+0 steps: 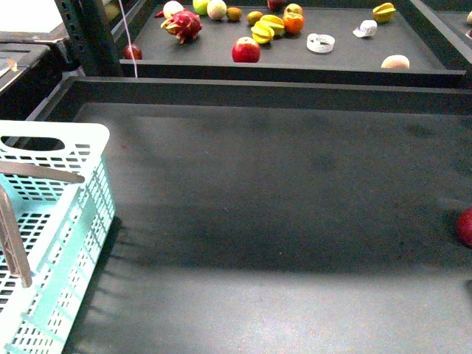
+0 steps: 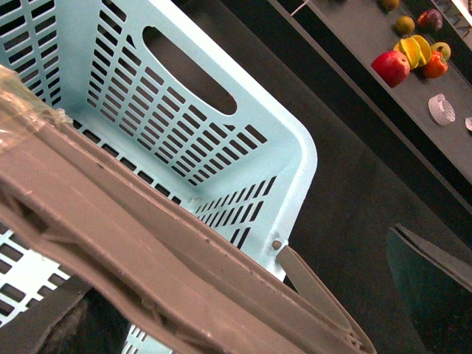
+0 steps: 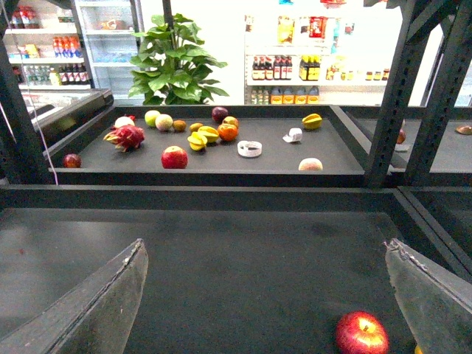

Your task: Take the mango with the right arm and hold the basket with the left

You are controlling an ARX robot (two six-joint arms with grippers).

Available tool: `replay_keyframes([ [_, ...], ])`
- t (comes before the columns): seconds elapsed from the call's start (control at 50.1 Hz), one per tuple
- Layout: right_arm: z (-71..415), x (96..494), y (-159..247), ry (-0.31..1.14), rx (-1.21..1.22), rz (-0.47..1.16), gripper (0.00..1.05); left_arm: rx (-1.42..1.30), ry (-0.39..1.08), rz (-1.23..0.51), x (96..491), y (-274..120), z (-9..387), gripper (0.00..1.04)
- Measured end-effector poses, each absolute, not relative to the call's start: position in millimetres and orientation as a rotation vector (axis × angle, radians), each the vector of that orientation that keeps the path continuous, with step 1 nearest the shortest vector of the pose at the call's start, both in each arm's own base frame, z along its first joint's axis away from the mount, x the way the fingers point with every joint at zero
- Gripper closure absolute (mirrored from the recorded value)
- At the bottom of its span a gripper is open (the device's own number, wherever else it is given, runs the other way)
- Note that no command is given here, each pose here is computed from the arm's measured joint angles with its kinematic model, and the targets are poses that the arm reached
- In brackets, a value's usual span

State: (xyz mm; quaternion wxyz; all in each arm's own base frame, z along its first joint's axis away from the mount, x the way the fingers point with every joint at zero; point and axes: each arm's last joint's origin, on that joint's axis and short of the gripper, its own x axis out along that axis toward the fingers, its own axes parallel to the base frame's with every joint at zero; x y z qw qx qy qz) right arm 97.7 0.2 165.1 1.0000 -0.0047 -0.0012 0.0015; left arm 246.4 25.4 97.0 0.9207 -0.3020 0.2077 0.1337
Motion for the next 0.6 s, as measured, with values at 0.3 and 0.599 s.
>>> replay_keyframes([
  [0.3, 165.1, 97.7, 0.2, -0.002, -0.009, 0.003, 0.08, -0.627, 0.443, 0.283, 265.8, 24.9, 89.8, 0.07],
  [0.599, 165.1, 97.7, 0.2, -0.002, -0.009, 0.003, 0.08, -0.687, 0.489, 0.263, 267.9, 10.5, 90.4, 0.64],
])
